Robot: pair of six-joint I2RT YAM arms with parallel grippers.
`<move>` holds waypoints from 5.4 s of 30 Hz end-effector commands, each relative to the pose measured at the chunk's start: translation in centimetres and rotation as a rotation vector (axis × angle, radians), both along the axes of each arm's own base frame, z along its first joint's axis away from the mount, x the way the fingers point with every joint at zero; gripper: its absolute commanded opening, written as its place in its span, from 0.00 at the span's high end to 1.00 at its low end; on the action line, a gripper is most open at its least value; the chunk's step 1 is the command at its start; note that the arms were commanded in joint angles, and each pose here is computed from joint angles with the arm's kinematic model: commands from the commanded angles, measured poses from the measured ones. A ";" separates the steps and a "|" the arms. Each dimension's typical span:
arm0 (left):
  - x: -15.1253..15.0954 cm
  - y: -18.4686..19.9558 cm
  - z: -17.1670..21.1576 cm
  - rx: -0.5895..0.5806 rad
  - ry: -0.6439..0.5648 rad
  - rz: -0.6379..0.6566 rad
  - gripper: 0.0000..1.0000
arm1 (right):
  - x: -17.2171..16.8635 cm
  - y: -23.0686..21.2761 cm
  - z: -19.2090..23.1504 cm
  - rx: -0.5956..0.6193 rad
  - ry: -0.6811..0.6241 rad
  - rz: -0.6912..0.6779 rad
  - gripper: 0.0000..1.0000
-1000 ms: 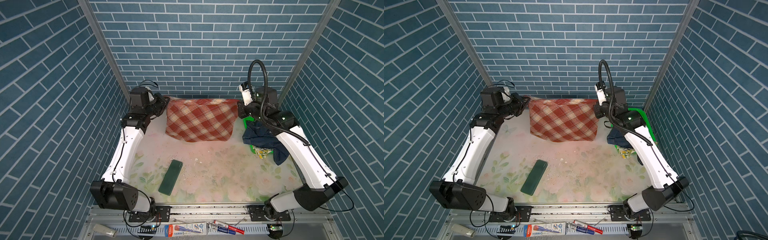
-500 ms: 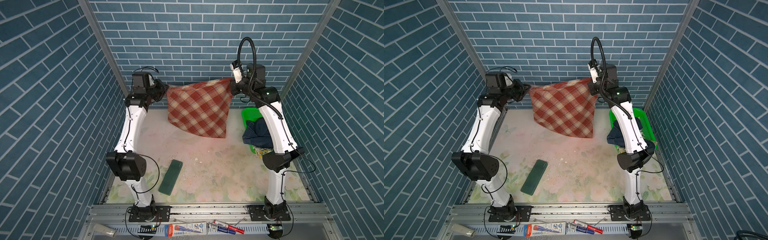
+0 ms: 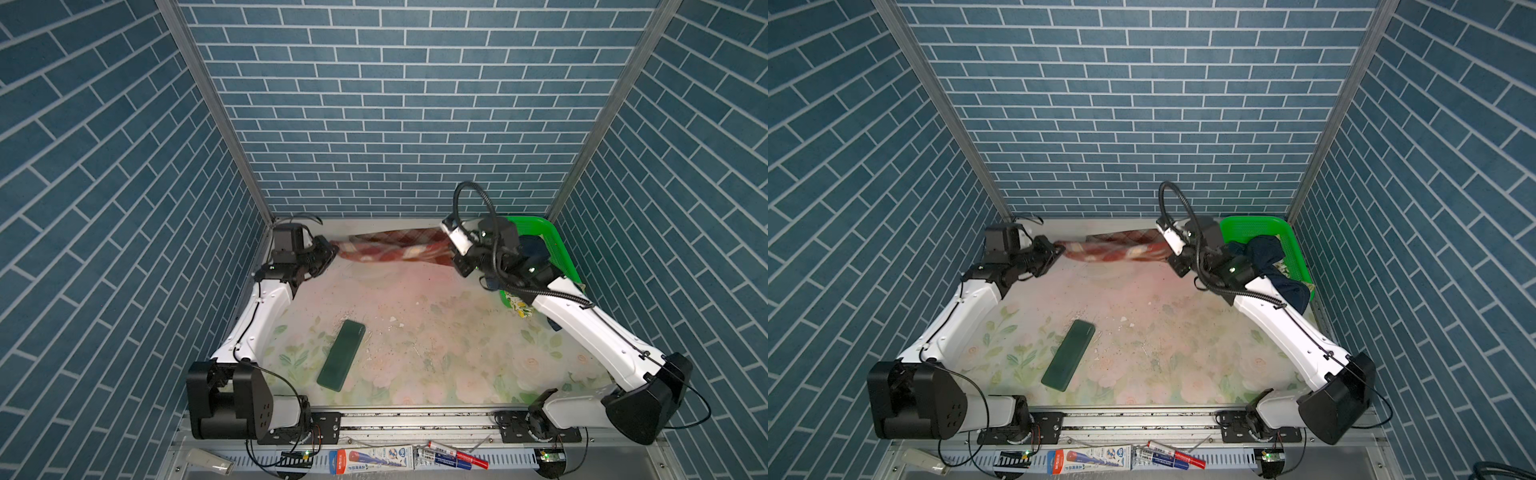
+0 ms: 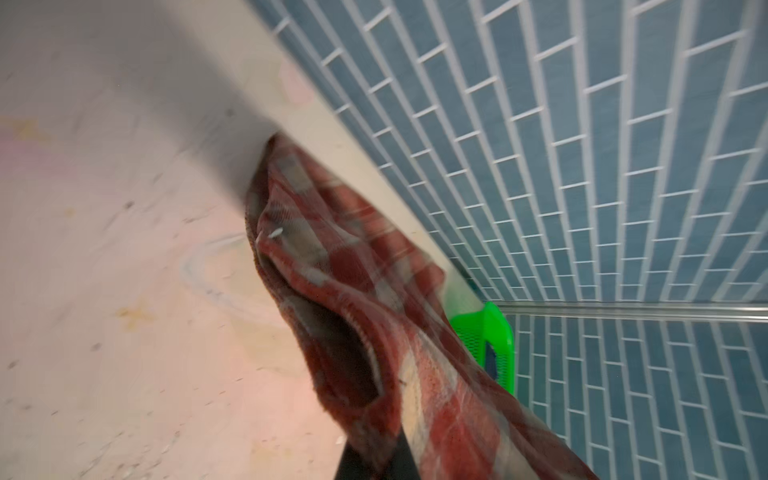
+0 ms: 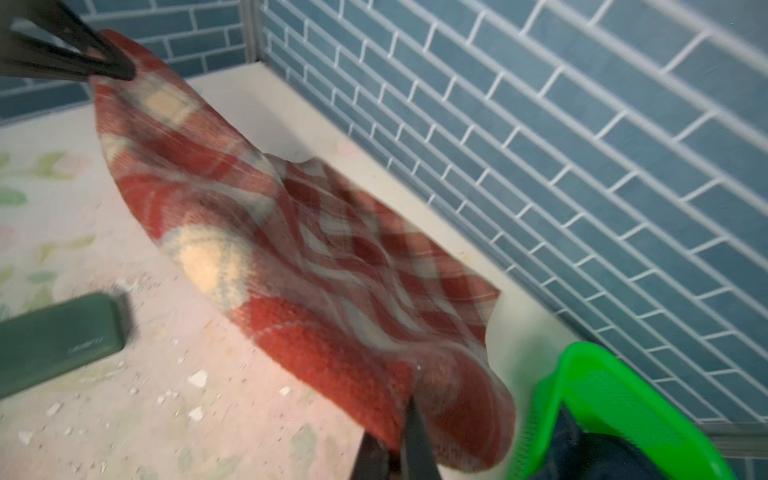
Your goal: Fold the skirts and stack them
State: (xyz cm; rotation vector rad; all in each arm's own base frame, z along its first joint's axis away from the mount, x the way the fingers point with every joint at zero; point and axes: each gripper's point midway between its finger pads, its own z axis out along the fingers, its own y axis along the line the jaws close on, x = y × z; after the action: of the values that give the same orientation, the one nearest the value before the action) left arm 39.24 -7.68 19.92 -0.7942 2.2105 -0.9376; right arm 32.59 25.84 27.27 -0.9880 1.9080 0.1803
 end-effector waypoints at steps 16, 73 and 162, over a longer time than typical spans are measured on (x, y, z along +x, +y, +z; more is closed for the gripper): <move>-3.2 2.1 -7.5 0.162 0.163 0.009 0.41 | -4.6 0.4 -12.8 -0.005 0.266 -0.019 1.00; -13.5 3.0 -11.3 0.237 0.303 0.002 1.00 | -6.1 -2.0 -15.3 -0.058 0.377 -0.149 1.00; 0.3 -13.0 -15.5 0.369 0.321 -0.393 0.68 | 29.0 -0.9 -10.7 0.424 0.372 -0.631 0.20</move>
State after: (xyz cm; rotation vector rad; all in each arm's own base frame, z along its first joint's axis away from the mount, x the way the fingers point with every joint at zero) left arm 40.30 -18.07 3.22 -0.3688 2.7978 -0.4574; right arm 61.41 26.63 10.57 -0.0162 2.3646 0.4515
